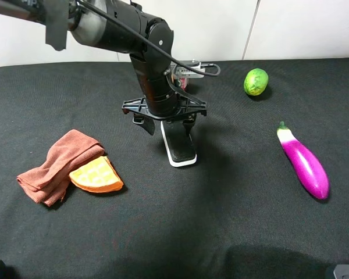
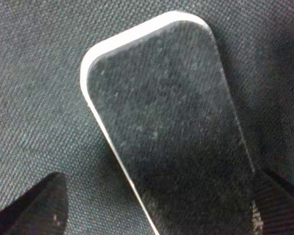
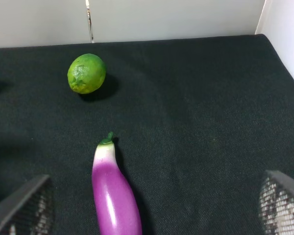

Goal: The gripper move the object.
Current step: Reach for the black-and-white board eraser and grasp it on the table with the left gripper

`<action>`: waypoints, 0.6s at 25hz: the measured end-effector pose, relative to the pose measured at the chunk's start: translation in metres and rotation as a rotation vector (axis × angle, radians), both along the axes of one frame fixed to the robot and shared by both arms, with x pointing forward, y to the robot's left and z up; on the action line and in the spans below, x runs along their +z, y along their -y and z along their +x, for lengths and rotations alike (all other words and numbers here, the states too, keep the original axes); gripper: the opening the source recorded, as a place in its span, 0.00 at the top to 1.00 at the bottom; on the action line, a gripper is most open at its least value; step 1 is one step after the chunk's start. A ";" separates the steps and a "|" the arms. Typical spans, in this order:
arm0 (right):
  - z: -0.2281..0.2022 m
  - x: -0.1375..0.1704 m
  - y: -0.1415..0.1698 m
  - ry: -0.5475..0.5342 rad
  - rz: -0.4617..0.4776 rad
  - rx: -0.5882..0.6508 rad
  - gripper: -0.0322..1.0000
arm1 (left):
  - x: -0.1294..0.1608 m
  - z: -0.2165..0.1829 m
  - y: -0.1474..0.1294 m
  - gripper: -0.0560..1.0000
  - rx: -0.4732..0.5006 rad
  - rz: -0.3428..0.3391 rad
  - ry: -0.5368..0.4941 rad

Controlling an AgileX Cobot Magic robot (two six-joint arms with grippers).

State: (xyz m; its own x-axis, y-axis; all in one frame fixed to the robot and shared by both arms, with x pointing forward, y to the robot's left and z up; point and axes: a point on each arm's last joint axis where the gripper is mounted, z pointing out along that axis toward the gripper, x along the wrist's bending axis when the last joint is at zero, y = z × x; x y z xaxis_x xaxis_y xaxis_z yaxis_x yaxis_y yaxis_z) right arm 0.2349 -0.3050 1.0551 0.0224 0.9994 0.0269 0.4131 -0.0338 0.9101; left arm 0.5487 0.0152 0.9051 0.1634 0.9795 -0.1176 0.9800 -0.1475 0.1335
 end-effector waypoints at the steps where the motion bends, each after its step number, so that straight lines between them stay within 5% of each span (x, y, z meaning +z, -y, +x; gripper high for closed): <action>1: 0.000 0.000 0.000 0.000 0.000 0.000 0.36 | -0.002 0.001 0.001 0.20 0.001 0.001 -0.002; 15: 0.000 0.000 0.000 0.000 0.002 0.002 0.36 | -0.012 0.004 0.003 0.22 0.001 0.004 -0.005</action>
